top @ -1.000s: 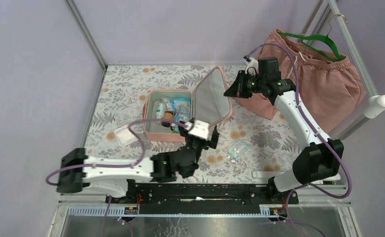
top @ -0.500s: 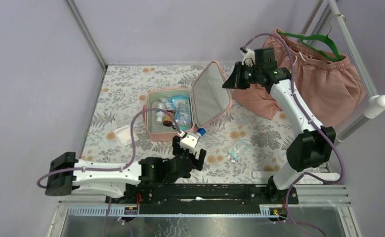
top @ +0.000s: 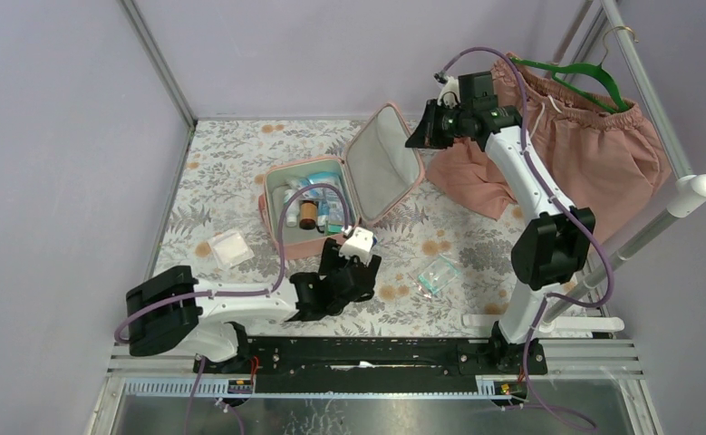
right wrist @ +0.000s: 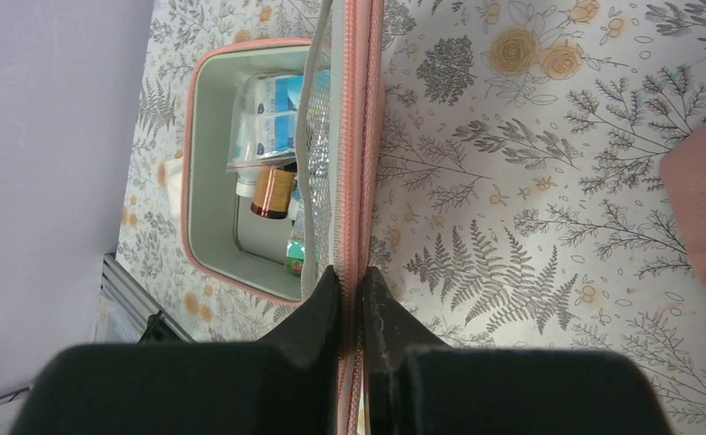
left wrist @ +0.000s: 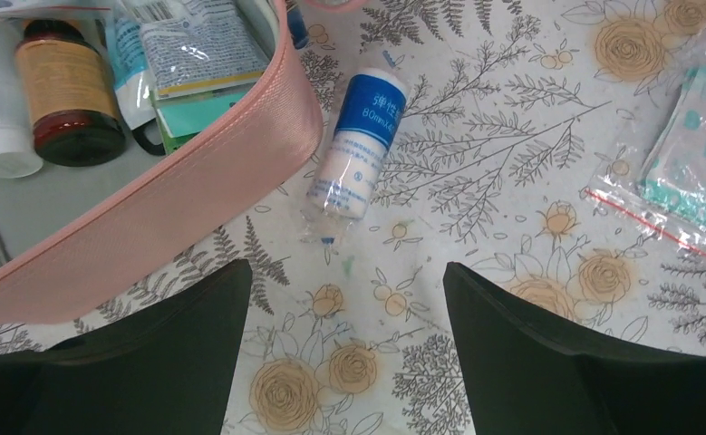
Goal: Organize the medicine kit
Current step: Pick up the medical item at the center of the board.
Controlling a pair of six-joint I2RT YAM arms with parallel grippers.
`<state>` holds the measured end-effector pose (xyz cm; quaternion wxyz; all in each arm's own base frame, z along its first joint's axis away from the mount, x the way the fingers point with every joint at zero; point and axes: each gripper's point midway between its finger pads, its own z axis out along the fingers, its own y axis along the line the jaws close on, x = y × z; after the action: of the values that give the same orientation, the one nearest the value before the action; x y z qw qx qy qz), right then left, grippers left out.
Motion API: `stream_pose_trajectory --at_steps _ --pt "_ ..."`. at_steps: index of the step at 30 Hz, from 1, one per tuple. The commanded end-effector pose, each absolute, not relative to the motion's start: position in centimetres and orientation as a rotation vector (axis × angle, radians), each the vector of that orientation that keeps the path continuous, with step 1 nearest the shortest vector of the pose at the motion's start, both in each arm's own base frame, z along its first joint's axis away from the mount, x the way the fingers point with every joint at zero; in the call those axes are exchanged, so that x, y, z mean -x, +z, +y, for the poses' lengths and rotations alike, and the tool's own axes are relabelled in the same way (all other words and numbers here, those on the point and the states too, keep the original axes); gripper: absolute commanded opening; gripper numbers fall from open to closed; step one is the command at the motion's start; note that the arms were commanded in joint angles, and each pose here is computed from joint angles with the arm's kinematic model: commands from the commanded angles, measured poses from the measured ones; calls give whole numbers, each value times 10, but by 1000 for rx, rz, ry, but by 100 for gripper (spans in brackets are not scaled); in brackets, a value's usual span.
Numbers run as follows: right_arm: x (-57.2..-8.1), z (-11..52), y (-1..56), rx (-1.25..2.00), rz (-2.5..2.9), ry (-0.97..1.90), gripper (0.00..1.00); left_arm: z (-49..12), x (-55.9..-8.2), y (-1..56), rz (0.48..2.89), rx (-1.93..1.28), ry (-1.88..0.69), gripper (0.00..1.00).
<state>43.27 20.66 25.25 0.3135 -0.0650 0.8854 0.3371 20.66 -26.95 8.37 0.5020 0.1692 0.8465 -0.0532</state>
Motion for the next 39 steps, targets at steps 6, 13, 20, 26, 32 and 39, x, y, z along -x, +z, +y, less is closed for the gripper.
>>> stream_pose_trajectory --at_steps 6,13,20,26,32,39 --pt "-455 204 263 178 2280 825 0 -309 -225 84 2057 -463 -298 83" --pt "-464 209 264 182 2291 845 0 -308 -245 64 2104 -462 -239 81" --pt "-459 207 260 189 2297 839 0 -300 -265 47 2144 -461 -171 81" --pt "-455 206 257 194 2302 839 0 -303 -262 28 2184 -517 -153 76" --pt "-447 205 262 189 2296 846 0 -300 -257 21 2204 -519 -164 63" --pt "-426 202 259 163 2296 862 0 -298 -251 28 2214 -514 -189 43"
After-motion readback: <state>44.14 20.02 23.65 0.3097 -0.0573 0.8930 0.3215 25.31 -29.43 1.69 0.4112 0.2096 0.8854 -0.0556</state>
